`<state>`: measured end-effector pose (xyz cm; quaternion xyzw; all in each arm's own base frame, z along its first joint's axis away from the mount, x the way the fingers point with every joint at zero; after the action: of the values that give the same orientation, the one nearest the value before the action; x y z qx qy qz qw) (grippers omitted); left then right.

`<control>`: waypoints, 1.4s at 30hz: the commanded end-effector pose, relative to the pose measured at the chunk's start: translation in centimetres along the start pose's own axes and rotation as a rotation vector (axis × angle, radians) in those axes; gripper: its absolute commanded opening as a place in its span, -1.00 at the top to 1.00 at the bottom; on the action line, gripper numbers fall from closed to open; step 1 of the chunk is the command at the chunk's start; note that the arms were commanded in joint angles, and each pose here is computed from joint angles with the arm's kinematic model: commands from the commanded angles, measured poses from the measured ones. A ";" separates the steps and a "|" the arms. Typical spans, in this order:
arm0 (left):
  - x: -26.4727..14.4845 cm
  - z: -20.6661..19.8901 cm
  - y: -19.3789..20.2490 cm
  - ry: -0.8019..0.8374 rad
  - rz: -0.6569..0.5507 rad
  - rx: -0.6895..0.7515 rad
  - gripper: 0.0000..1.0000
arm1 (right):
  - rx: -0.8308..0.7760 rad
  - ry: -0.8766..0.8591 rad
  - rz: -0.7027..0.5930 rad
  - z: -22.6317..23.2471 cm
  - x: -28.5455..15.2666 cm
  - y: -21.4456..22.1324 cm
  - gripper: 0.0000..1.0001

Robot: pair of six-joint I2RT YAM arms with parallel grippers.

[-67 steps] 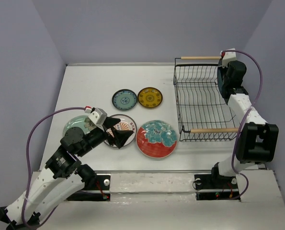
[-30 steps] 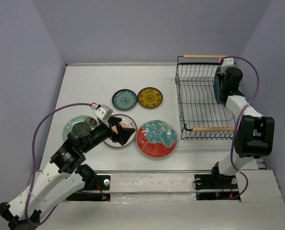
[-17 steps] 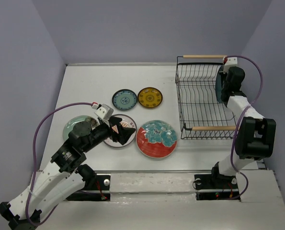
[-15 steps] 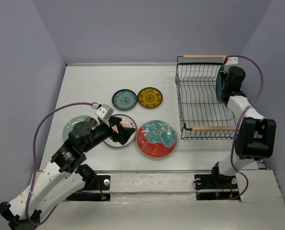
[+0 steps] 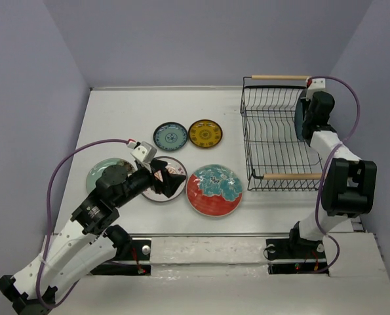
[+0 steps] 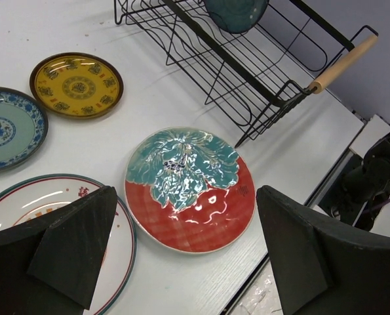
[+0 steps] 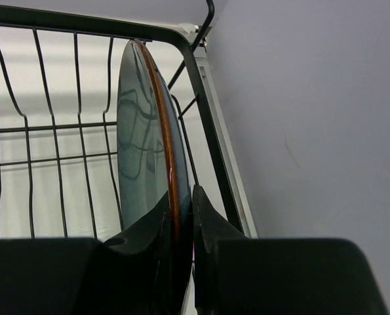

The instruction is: Load the plates into the dish rack

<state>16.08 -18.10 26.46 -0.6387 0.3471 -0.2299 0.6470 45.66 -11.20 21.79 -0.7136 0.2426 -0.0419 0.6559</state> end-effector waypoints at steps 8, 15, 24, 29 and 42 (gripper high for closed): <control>0.3 0.3 -1.6 -0.004 -0.048 0.017 -0.98 | 0.059 0.070 -0.194 -1.5 1.8 -4.8 0.86; 0.6 0.7 -1.2 -0.017 -0.029 0.011 -0.98 | 0.098 0.111 -0.193 -1.9 2.1 -4.7 0.05; 1.6 1.4 -0.6 -0.045 0.008 -0.010 -0.98 | 0.262 0.069 -0.235 -1.5 0.6 -7.3 -0.52; 2.2 2.3 -0.3 -0.098 0.040 -0.032 -0.98 | 0.401 0.027 -0.245 -1.2 -1.2 -8.4 -0.55; 6.2 7.1 -2.9 -0.271 0.013 -0.194 -0.98 | 0.689 -0.664 -0.228 8.3 -14.0 -13.9 -0.61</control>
<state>22.70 -18.59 23.88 -0.6655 0.3423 -0.0848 0.6578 44.01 -3.27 34.65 -0.4958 0.0057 -0.0433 0.8674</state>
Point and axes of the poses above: each gripper's point midway between its finger pads, its own x axis out along the fingers, its own z axis along the line the jaws close on, y = z × x, the point moved 3 cm from there along -x, back along the fingers, and after that the axes turned 14 degrees about x, right-handed, at the moved point
